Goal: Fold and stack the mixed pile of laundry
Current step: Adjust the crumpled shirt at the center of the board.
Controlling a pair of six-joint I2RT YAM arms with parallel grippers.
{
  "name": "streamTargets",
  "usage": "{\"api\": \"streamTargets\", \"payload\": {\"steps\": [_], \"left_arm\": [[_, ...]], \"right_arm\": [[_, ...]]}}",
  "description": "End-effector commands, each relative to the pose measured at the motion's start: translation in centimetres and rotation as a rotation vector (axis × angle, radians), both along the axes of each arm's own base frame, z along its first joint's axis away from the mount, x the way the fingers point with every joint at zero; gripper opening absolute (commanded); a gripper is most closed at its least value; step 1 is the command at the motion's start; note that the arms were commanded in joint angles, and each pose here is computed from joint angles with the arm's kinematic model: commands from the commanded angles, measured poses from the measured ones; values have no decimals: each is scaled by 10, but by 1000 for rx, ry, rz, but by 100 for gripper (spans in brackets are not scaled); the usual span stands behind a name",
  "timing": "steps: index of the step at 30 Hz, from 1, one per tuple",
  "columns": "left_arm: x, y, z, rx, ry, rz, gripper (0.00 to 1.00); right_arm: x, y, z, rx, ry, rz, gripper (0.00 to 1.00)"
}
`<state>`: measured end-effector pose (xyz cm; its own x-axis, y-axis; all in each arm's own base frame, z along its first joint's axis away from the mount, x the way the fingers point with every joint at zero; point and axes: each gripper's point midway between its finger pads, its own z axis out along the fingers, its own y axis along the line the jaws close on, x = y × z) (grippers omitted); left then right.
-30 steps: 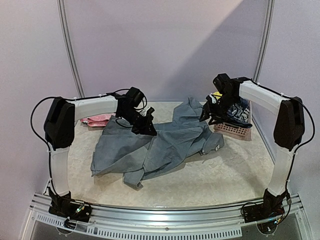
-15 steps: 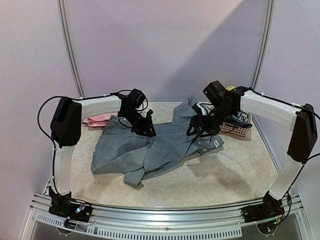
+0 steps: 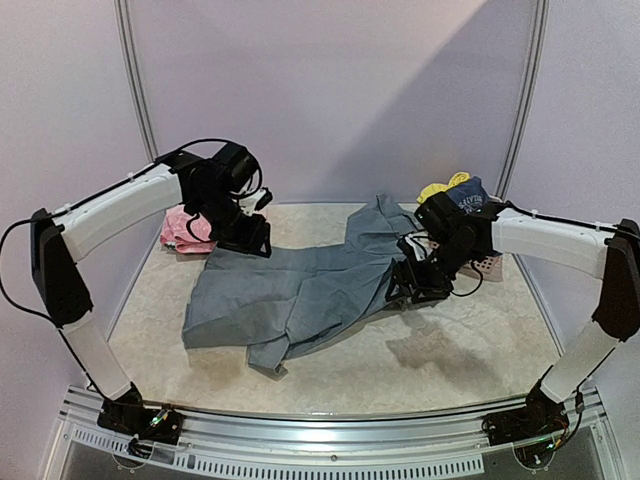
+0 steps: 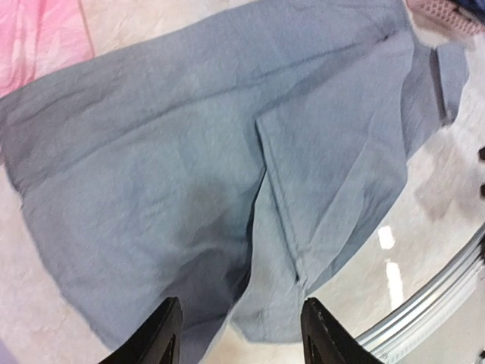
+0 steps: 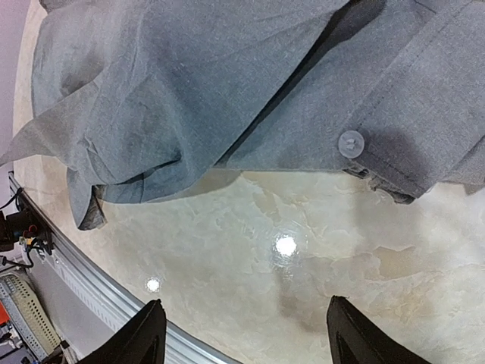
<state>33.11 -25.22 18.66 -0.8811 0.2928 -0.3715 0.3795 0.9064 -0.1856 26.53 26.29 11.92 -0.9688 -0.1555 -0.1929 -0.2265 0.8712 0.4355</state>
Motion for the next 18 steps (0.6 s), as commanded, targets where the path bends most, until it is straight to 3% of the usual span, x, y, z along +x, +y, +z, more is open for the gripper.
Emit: {"api": "streamTargets", "payload": {"steps": [1, 4, 10, 18], "left_arm": [[-45, 25, -1, 190, 3, -42, 55], [-78, 24, 2, 236, 7, -44, 55], [-142, -3, -15, 205, 110, -36, 51], [-166, -32, -48, 266, 177, -21, 51]], "right_arm": [[4, -8, 7, -10, -59, -37, 74], [4, -14, 9, -34, -79, -29, 75], [-3, -22, 8, -36, -101, -23, 76], [-27, -23, 18, 46, -86, 5, 78]]}}
